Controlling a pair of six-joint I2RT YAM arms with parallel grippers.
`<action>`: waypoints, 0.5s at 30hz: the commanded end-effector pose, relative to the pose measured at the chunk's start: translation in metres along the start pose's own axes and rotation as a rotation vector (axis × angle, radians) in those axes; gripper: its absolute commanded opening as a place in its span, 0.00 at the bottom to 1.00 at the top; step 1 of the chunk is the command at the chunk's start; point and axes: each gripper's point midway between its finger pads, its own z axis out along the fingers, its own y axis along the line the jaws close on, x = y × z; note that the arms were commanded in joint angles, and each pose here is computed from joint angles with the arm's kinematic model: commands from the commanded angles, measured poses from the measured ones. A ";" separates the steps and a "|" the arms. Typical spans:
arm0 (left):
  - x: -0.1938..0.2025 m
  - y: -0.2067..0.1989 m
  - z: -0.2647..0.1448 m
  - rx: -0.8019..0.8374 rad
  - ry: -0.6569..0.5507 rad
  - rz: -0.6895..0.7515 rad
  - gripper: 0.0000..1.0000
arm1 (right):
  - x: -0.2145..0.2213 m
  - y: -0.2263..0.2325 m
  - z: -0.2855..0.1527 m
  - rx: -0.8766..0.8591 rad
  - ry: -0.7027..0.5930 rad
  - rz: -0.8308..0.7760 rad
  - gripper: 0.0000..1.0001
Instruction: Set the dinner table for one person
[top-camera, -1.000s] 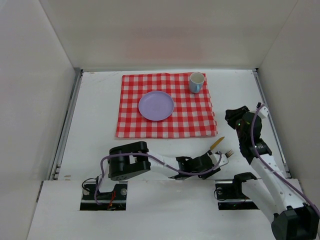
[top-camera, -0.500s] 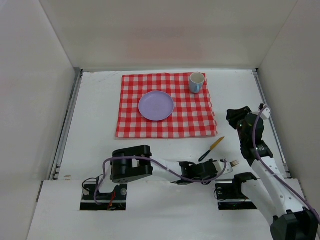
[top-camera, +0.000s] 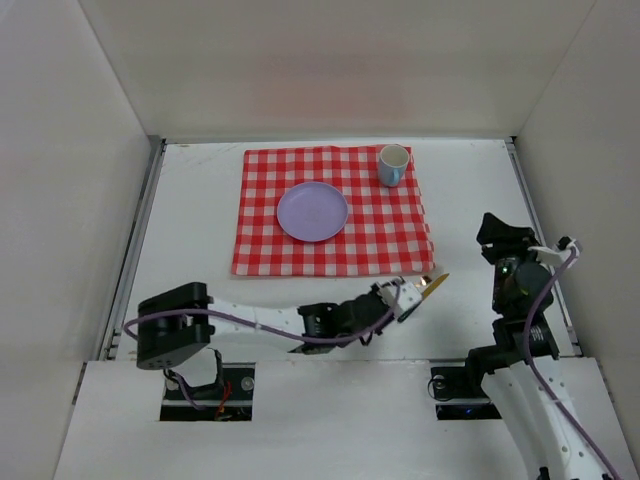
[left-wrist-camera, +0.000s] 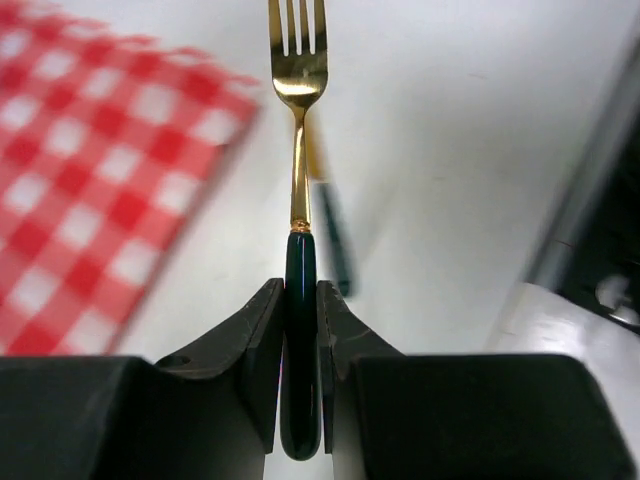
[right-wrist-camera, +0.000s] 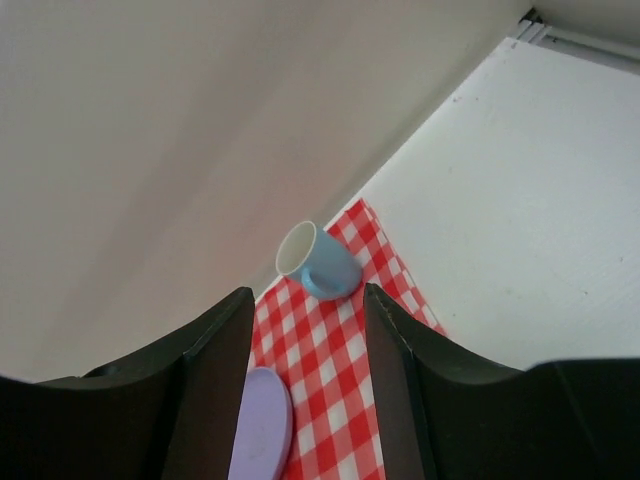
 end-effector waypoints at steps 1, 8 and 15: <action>-0.001 0.091 -0.024 -0.286 -0.048 -0.187 0.06 | 0.019 0.001 0.012 0.019 0.056 -0.037 0.54; 0.029 0.262 -0.085 -0.702 -0.135 -0.565 0.06 | 0.111 0.011 0.030 -0.039 0.384 -0.082 0.54; 0.081 0.360 -0.098 -0.921 0.010 -0.656 0.06 | 0.183 0.021 0.020 -0.063 0.543 -0.157 0.54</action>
